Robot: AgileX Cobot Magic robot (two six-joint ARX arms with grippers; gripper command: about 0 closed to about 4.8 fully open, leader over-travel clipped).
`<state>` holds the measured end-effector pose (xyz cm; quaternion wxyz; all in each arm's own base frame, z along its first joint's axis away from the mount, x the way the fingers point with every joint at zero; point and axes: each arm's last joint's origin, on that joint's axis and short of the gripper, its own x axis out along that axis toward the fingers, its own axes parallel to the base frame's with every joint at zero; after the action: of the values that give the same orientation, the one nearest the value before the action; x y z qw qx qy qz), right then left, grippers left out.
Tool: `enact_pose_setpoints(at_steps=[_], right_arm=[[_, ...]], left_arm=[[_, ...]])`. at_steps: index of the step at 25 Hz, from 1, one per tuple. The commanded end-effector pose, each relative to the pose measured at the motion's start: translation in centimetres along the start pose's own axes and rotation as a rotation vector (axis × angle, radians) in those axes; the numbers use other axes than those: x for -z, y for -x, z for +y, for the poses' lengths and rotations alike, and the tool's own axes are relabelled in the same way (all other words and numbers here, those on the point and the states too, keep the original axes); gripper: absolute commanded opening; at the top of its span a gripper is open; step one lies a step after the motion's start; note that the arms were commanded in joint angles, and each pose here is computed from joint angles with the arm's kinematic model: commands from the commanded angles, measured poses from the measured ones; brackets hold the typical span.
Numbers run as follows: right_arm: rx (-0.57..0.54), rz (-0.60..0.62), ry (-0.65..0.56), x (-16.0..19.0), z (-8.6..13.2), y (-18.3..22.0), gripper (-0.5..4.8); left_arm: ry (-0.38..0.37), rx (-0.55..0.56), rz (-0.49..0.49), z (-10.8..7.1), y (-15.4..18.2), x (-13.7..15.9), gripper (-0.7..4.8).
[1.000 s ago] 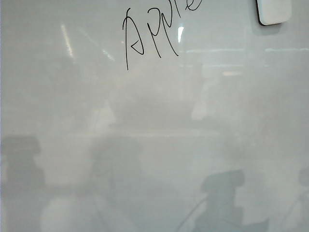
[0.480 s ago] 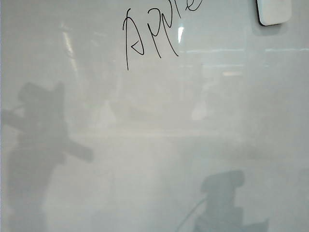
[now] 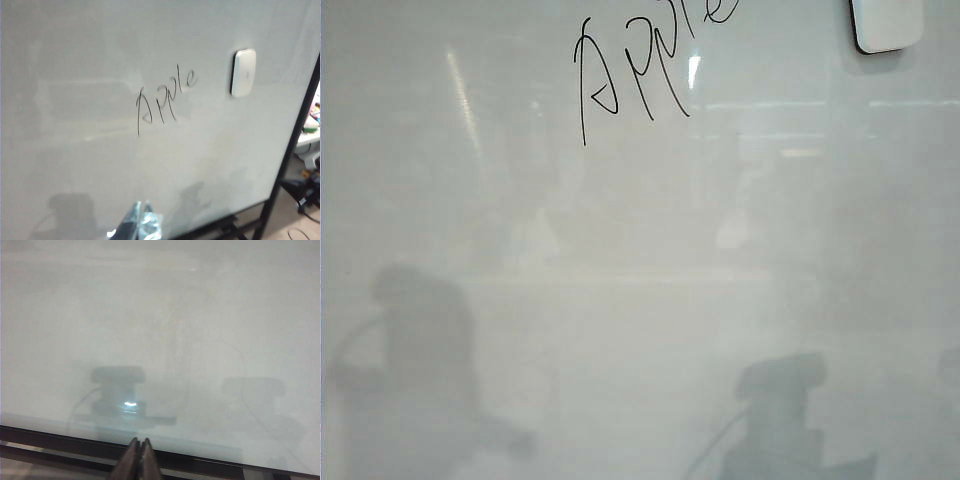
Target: Grab the whiteboard eraser that is attached to the surface of the whiteboard and use it to clean the writing on the whiteboard.
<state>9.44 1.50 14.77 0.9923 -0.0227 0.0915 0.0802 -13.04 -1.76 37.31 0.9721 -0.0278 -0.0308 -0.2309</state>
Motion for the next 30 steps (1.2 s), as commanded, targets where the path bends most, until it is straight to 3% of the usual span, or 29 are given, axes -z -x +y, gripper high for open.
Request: enact_pose_setpoints(at_steps=[1, 11, 18, 30], right_arm=[[0.001, -0.004, -0.001, 0.14, 0.0, -0.07, -0.01], [0.001, -0.004, -0.001, 0.14, 0.0, -0.07, -0.01], [0.001, -0.004, -0.001, 0.14, 0.0, -0.07, -0.01], [-0.005, -0.009, -0.004, 0.1, 0.04, -0.07, -0.01]], left_arm=[[-0.039, -0.004, 0.052, -0.6, 1.22, 0.37, -0.05], [-0.059, -0.016, 0.054, -0.68, 1.43, 0.37, -0.05], [-0.08, -0.165, 0.052, -0.25, 1.47, 0.35, -0.05], [-0.08, -0.164, 0.053, -0.26, 1.47, 0.35, -0.05]])
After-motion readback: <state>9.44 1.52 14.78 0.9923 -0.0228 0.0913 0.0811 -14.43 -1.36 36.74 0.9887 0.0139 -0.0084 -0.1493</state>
